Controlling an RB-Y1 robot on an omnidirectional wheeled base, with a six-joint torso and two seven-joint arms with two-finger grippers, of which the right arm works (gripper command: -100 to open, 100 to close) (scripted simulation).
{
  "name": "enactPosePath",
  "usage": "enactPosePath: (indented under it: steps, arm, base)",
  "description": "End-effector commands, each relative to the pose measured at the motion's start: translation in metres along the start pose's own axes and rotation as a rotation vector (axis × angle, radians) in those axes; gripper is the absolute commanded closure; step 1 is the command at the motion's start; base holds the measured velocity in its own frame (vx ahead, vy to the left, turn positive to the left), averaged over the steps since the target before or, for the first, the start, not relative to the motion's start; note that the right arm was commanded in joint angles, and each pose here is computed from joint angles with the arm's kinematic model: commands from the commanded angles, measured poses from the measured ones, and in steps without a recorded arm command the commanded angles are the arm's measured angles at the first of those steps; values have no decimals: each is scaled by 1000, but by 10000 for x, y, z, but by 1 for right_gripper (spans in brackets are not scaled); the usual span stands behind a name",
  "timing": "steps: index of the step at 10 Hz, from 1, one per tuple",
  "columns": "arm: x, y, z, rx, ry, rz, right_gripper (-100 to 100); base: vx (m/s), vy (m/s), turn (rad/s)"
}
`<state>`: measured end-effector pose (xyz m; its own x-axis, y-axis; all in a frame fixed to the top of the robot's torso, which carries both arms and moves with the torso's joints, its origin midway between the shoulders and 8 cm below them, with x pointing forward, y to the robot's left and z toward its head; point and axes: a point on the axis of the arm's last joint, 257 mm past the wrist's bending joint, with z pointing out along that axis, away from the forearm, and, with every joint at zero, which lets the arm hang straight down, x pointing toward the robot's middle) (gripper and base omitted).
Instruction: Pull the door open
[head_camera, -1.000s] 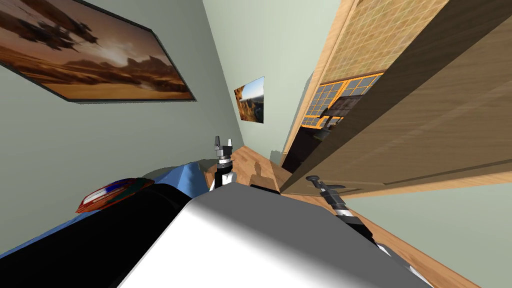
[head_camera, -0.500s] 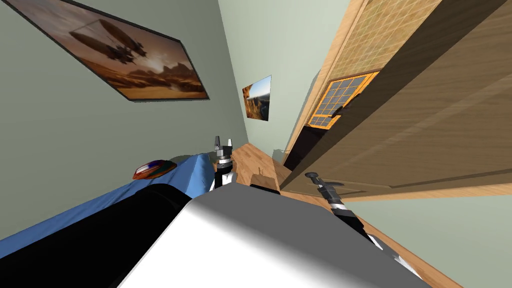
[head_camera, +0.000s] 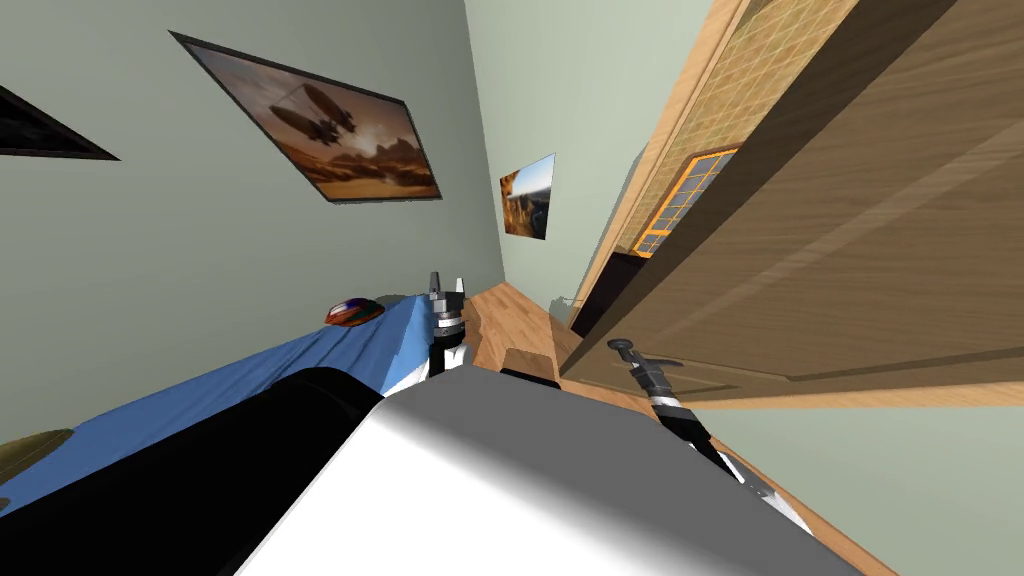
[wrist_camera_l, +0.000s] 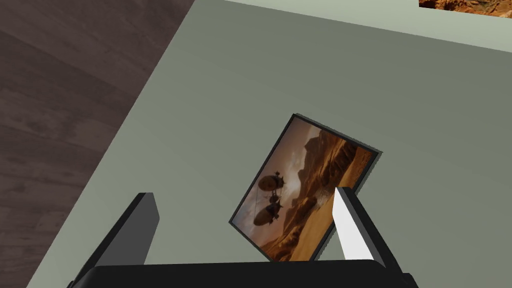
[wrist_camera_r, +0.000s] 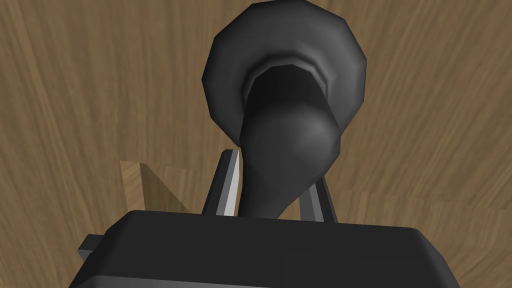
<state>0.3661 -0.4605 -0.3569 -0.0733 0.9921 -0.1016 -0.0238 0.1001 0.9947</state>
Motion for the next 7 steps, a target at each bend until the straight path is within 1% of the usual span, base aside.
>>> enactPosePath:
  steps: [1,7]
  arm:
    - [-36,27,63,-2,-19,-7,100]
    - [-5,26,307,10,-69,-1,100]
  base:
    - [-194,-67,166]
    - [-203,-90,187]
